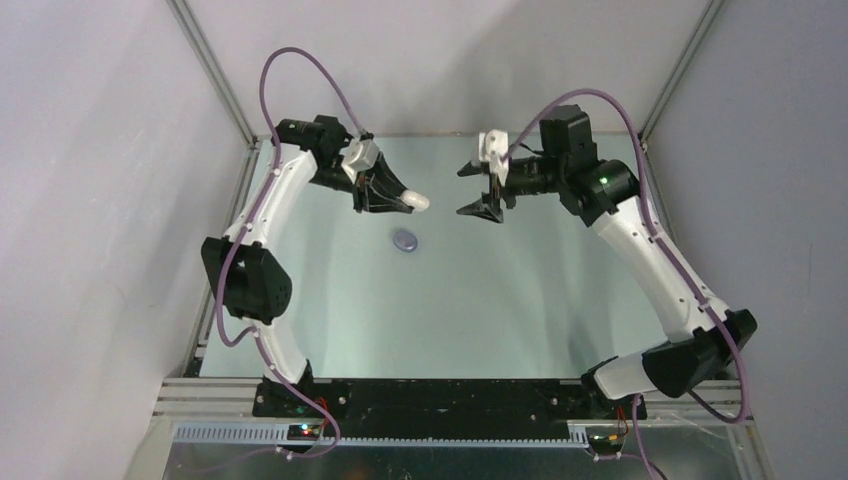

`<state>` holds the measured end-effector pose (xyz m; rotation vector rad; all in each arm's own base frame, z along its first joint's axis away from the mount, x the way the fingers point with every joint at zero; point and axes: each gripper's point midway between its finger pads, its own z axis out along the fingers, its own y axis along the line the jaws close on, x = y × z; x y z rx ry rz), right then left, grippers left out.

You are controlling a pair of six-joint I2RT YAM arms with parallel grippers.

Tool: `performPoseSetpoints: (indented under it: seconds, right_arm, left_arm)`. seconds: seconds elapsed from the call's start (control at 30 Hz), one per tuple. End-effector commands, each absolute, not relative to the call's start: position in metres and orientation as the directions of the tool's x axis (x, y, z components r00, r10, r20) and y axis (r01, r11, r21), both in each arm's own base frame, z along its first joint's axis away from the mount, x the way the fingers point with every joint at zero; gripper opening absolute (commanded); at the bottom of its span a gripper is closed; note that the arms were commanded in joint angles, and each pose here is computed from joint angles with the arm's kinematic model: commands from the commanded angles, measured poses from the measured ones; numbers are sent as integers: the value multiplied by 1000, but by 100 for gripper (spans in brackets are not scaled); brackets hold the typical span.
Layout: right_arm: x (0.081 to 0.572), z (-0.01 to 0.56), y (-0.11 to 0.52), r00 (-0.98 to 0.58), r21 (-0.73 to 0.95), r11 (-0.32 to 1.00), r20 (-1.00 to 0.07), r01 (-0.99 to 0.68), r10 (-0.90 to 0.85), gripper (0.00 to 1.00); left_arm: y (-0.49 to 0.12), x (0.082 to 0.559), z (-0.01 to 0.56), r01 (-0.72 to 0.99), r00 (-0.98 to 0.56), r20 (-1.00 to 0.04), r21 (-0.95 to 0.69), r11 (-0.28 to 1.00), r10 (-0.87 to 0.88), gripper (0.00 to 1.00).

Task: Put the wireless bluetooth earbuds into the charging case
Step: Close the charging case with the earbuds, then place the charging case with the earbuds at the center of the board.

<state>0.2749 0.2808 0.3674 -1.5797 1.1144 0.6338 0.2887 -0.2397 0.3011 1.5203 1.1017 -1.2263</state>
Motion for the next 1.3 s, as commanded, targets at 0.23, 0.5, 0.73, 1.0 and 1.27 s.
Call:
performPoseSetpoints:
  seconds: [0.23, 0.5, 0.73, 1.0, 1.27]
  right_arm:
    - [314, 375, 296, -130, 108, 177, -985, -978, -117, 69]
    - [345, 359, 241, -380, 367, 401, -924, -840, 49, 69]
    - [366, 324, 195, -405, 316, 648, -914, -693, 12, 68]
    - [365, 277, 165, -500, 339, 749, -866, -569, 12, 68]
    - [364, 246, 164, -575, 421, 759, -814, -497, 74, 67]
  left_arm:
    - [-250, 290, 352, 969, -99, -991, -117, -217, 94, 0]
    - [-238, 367, 388, 851, -418, -908, -378, 364, 34, 0]
    - [-244, 374, 341, 835, -476, -852, -516, 192, -220, 1]
    - [-278, 391, 207, 523, -810, -573, -802, 289, -122, 6]
    - [-320, 369, 115, 399, -899, -433, -757, 518, 60, 10]
